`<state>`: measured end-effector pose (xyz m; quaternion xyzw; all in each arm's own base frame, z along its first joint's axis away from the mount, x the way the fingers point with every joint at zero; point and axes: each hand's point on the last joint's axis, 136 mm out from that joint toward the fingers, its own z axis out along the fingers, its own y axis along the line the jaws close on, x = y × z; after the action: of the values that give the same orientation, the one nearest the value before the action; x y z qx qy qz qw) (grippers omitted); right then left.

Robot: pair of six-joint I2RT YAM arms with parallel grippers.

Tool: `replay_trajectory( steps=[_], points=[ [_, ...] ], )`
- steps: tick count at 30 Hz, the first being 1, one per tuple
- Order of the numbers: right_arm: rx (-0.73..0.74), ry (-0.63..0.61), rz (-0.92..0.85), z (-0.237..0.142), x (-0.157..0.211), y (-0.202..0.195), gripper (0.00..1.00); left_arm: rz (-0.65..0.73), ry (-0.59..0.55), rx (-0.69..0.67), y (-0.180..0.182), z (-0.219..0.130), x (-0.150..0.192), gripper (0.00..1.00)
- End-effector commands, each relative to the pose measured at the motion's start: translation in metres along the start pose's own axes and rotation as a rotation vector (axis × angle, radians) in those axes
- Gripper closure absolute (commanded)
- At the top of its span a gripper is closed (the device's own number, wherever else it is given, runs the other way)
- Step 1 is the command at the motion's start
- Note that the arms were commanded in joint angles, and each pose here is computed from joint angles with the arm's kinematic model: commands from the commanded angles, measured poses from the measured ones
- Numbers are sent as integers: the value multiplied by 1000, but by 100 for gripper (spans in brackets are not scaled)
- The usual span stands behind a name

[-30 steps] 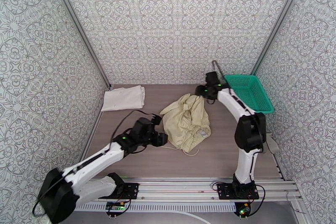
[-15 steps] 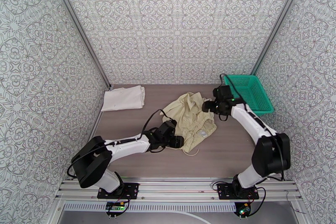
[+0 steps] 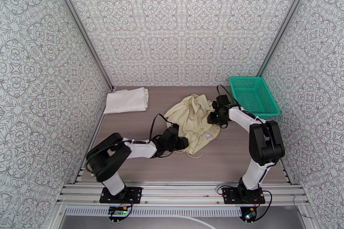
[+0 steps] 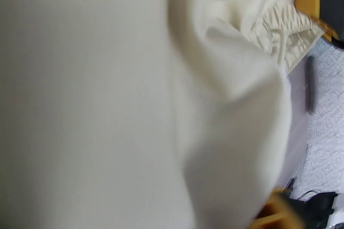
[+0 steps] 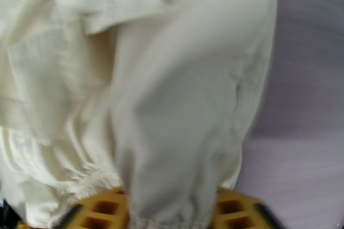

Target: Fold and stack the mixed laundry pile

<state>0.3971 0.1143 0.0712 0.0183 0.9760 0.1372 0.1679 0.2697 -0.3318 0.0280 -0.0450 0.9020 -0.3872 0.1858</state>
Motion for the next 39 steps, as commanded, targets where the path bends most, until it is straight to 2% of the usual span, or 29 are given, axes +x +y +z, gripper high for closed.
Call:
replay_trajectory(
  steps=[1,4,9,15,18,21,24,30,33,36,39],
  points=[
    [-118,-117,12,-46,-29,27,91,-7,-66,212,-53,-14,-30,100],
    [-211,-238,64,-103,-49,41,100,42,-132,193,-73,-52,-59,100],
    [-319,-429,156,-205,-57,56,100,187,-249,151,-116,-149,-92,100],
    [-486,-623,179,-340,-12,85,100,421,-356,192,-195,-297,-88,100],
    [-531,-664,189,-380,11,91,100,504,-369,193,-219,-337,-80,100],
    [-578,-682,208,-399,15,97,100,523,-350,196,-231,-341,-82,100],
    [-590,-677,231,-394,-3,100,100,510,-332,159,-224,-327,-105,100],
    [-626,-667,238,-360,-85,113,100,413,-370,229,-211,-300,-189,100],
    [-683,-686,218,-355,-134,127,100,420,-425,251,-214,-295,-242,100],
    [-765,-734,153,-373,-170,147,100,514,-511,312,-245,-312,-274,100],
    [-855,-813,86,-413,-177,164,100,592,-613,357,-276,-347,-284,100]
  ],
)
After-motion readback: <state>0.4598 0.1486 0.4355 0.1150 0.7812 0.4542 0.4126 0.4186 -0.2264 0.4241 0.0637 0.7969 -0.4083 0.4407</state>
